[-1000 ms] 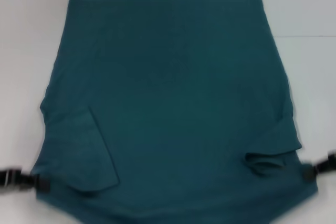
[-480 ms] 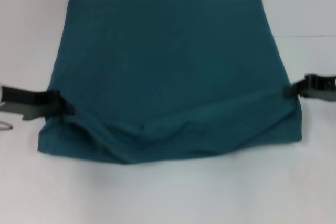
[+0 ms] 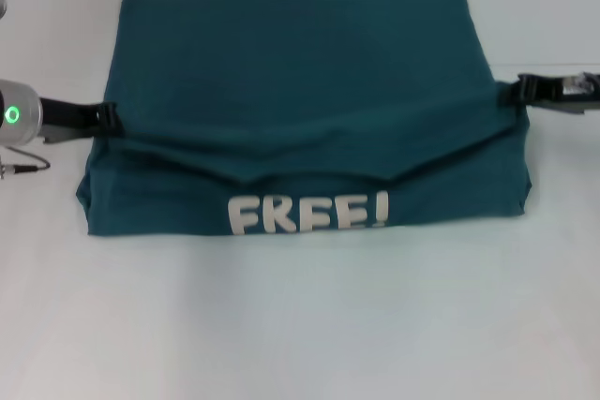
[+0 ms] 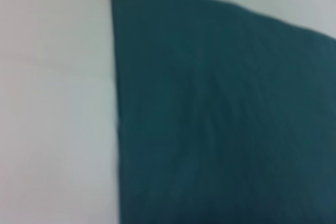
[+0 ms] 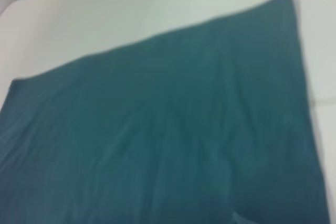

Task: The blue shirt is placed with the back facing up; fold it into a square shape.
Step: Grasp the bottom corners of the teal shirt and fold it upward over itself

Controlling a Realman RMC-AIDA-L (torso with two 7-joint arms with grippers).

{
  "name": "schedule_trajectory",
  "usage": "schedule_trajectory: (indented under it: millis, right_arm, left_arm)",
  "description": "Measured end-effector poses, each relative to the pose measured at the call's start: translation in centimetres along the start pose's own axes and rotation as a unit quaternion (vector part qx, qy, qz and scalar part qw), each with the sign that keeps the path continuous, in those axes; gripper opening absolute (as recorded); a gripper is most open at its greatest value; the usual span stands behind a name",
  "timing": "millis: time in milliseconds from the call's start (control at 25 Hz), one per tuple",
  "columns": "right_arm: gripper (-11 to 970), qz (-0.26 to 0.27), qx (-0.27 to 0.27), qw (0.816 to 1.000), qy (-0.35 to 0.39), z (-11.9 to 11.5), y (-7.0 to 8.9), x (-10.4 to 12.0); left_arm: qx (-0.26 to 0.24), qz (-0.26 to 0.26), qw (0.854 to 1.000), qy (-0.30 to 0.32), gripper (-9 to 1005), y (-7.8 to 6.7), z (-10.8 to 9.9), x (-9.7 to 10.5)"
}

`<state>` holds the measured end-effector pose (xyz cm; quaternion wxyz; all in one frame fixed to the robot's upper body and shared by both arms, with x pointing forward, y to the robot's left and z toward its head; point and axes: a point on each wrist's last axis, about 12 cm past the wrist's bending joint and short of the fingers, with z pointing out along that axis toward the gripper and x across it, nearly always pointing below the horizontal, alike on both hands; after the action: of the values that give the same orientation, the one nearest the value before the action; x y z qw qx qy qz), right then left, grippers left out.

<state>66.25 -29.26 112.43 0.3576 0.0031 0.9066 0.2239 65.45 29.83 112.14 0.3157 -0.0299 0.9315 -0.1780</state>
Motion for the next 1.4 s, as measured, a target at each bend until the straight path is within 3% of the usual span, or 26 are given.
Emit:
schedule_trajectory:
  millis: [520,1400]
  right_arm:
    - [69,-0.073,0.083,0.991,-0.074,3.2,2.4,-2.1]
    - [106,-0.121,0.122,0.978,-0.119,4.3,3.8,-3.1]
  left_arm:
    - [-0.084,0.060,0.990,-0.100,15,-0.5,2.1,-1.6]
    - [-0.097,0.087,0.982,-0.139,16,-2.1,3.0,-2.6]
